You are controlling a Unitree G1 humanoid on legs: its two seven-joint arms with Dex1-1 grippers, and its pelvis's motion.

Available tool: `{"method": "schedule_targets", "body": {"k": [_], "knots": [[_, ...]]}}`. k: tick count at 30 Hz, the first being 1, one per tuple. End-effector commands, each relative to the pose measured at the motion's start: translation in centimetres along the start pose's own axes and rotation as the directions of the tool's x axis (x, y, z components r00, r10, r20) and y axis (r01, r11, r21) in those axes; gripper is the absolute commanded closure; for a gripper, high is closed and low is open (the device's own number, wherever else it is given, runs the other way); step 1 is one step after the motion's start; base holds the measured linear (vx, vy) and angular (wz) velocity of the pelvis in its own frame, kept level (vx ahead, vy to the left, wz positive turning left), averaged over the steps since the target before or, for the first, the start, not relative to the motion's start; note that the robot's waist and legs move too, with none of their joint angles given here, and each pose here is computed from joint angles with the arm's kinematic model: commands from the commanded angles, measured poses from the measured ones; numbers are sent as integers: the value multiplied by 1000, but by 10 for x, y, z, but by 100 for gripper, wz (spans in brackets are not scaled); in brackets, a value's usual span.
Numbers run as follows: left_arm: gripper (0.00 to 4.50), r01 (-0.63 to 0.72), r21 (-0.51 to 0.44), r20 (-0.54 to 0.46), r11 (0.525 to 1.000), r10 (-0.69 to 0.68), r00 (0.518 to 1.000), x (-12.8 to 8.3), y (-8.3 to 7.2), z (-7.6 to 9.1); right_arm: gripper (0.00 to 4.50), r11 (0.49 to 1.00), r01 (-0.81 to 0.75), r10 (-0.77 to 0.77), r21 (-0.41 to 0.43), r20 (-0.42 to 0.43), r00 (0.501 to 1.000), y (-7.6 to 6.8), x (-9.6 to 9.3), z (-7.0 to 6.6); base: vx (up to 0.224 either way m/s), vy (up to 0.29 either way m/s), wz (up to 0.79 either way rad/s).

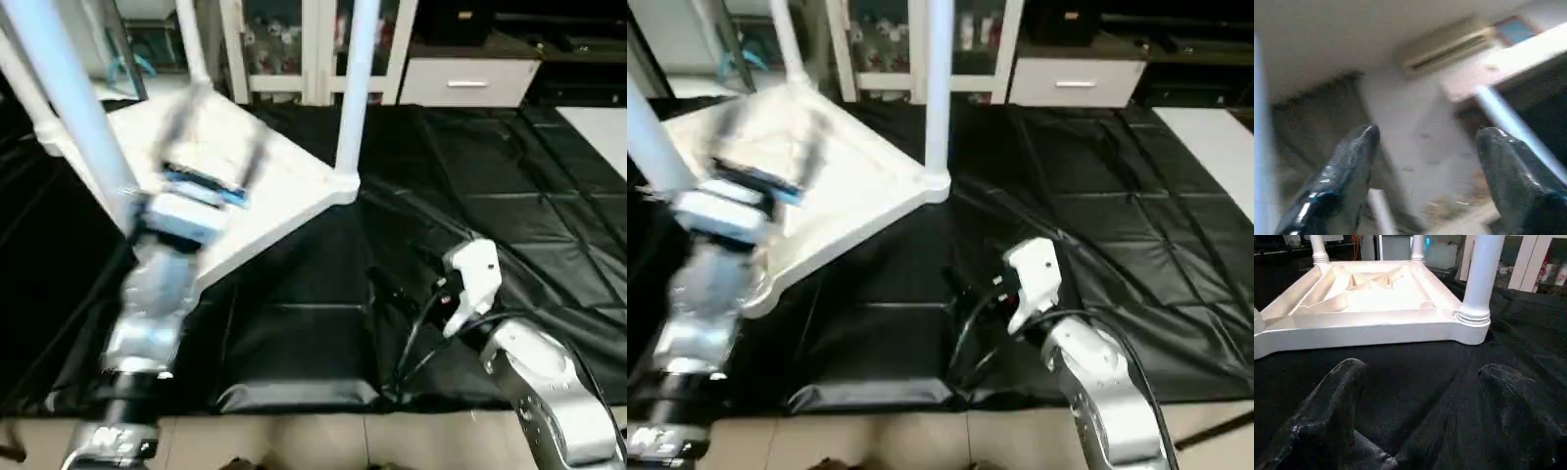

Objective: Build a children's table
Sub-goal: Rotate leg to tighten, then rotate table base

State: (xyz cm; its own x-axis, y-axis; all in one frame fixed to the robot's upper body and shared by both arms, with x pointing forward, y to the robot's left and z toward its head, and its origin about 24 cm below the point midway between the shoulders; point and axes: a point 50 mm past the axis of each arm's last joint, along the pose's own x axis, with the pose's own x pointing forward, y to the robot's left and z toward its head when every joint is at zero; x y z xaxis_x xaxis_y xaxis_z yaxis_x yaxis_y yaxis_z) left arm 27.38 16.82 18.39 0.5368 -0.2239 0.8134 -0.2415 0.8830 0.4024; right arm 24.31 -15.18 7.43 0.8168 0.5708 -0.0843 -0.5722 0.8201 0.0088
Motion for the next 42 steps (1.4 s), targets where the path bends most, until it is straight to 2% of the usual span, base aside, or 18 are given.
{"method": "schedule_targets", "body": {"k": [1,7,12,18,22,25,27,28,30,32,33,34,35,36,37,38,41,42], "knots": [[47,-56,52,-6,997,57,998,0,7,3,52,1000,-5,6,-14,25,1000,0,-1,5,0,0,0],[6,-176,122,-44,977,183,982,-5,21,8,52,1000,-6,6,-13,29,1000,-1,-1,5,0,0,0],[6,-238,160,-69,958,251,966,-8,26,9,52,1000,-13,13,-15,31,999,0,0,5,0,0,0],[6,-276,136,-128,952,293,948,-12,27,6,52,1000,-20,21,-22,30,999,-1,0,5,0,0,0],[6,-328,12,-302,945,316,899,-26,25,-11,52,999,-28,29,-25,32,999,0,1,5,0,0,0],[6,-344,-42,-355,938,308,883,-31,23,-16,52,999,-31,32,-26,32,999,1,1,5,0,0,0],[6,-374,-153,-411,915,285,866,-36,20,-20,52,999,-34,35,-26,33,999,2,0,5,0,0,0],[6,-385,-247,-463,889,241,853,-43,17,-24,52,999,-35,36,-26,33,999,3,0,4,0,0,0],[6,-384,-281,-482,880,216,849,-45,16,-26,52,999,-36,36,-25,33,999,3,0,4,0,0,0],[6,-336,-400,-538,853,78,839,-57,10,-33,52,999,-38,38,-26,31,999,3,-1,3,0,0,0],[6,-329,-409,-540,851,64,839,-58,9,-34,52,999,-38,39,-26,30,999,3,-1,3,0,0,0],[6,-256,-498,-555,829,-77,828,-68,3,-38,52,999,-40,41,-26,25,999,3,-1,2,0,0,0],[6,-256,-498,-555,829,-77,828,-68,3,-38,52,999,-40,41,-26,25,999,3,-1,2,0,0,0],[6,-193,-546,-559,815,-183,809,-77,-2,-41,52,999,-46,47,-26,18,999,4,-2,1,0,0,0],[6,-112,-629,-570,769,-357,740,-93,-9,-47,52,998,-63,63,-28,2,998,5,-2,-1,0,0,0],[6,-103,-645,-571,757,-388,723,-97,-11,-49,52,997,-67,67,-29,-1,998,5,-2,-2,0,0,0],[6,75,-705,-530,705,-595,605,-115,-17,-55,52,989,-142,140,-40,-51,989,10,-3,-7,0,0,0],[6,78,-709,-527,701,-600,602,-116,-17,-55,52,989,-145,143,-41,-53,988,10,-3,-8,0,0,0]]}}
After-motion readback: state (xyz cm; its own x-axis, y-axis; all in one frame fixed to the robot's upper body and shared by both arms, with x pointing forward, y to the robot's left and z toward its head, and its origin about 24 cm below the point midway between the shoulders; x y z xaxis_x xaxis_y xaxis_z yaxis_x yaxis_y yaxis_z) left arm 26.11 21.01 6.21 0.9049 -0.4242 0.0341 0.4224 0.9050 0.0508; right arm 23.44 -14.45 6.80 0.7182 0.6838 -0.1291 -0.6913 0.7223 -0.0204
